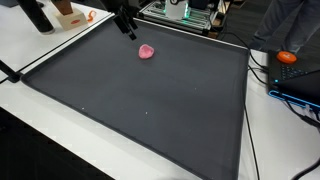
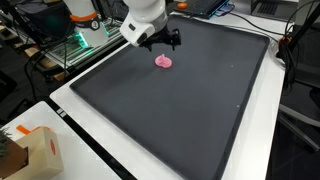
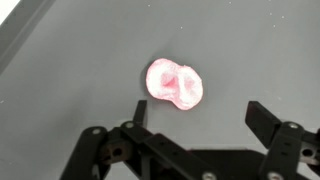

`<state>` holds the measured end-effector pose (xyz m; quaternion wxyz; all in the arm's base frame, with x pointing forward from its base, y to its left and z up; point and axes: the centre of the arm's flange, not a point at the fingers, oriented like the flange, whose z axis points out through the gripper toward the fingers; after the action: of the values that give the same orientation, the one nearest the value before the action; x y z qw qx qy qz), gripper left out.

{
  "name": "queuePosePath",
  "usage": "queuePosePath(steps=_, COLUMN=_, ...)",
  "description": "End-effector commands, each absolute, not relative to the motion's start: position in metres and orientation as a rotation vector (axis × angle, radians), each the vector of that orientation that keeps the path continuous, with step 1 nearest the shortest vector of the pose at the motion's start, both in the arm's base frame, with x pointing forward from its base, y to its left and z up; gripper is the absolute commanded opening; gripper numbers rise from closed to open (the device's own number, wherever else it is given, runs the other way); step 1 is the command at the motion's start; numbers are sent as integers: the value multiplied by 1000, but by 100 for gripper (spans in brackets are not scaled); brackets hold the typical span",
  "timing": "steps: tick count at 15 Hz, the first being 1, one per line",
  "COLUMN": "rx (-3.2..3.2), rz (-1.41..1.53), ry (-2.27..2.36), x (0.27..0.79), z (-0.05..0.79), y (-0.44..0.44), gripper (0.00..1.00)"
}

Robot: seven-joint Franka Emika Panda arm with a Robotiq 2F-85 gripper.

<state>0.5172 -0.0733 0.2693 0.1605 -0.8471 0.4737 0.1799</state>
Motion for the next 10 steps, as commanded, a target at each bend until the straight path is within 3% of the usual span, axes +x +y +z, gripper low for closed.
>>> queuePosePath(steps=1, rx=-2333, rz=552, ry=1388, x=516, z=251, y=-101, gripper=100)
queuePosePath(steps=10, rx=-2321, rz=615, ry=1373, x=518, z=204, y=-123, gripper=100)
